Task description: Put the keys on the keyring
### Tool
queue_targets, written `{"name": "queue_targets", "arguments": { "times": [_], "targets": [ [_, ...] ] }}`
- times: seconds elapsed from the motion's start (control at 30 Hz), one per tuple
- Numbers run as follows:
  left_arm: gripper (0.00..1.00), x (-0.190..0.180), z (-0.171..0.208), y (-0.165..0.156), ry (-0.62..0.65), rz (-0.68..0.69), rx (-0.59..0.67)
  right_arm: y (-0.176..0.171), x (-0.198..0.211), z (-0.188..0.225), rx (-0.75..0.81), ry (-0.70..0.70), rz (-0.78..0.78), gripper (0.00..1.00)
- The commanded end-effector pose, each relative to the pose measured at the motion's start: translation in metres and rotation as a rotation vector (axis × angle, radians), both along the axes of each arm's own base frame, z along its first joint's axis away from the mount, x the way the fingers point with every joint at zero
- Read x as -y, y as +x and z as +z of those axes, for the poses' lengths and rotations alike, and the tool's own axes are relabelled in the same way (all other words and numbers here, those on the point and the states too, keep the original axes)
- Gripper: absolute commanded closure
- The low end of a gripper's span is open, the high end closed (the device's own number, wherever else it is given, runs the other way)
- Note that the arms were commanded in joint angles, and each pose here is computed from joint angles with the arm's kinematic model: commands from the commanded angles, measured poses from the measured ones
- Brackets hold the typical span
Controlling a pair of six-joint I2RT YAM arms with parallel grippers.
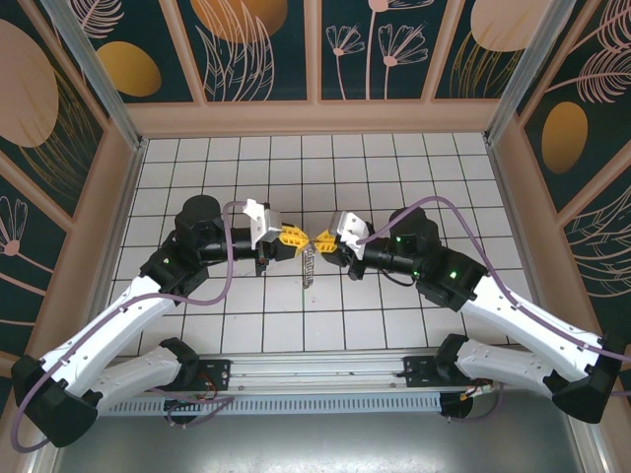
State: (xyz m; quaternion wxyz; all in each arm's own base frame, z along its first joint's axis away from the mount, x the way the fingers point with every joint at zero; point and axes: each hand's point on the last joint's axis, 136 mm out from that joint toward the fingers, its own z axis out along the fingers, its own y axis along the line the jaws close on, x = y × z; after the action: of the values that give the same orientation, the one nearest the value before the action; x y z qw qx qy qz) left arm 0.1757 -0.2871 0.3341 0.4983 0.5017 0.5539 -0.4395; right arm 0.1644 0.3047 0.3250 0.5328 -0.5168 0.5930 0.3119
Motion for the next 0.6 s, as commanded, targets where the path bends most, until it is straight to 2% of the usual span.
{"name": "queue_targets", "arguments": {
  "times": [0.0,0.07,0.57],
  "targets": [
    [1.0,0.001,0.014,-0.006,-0.038,-0.029,0.032,0.002,0.002,0.008,0.024,0.032,-0.007,0.97],
    [1.0,0.0,0.015,-0.006,-0.04,-0.031,0.035,0.004,0.001,0.006,0.016,0.025,-0.01,1.0],
    [1.0,0.0,0.017,-0.008,-0.052,-0.036,0.048,0.019,-0.01,-0.016,-0.051,-0.053,-0.007,1.0]
  ]
}}
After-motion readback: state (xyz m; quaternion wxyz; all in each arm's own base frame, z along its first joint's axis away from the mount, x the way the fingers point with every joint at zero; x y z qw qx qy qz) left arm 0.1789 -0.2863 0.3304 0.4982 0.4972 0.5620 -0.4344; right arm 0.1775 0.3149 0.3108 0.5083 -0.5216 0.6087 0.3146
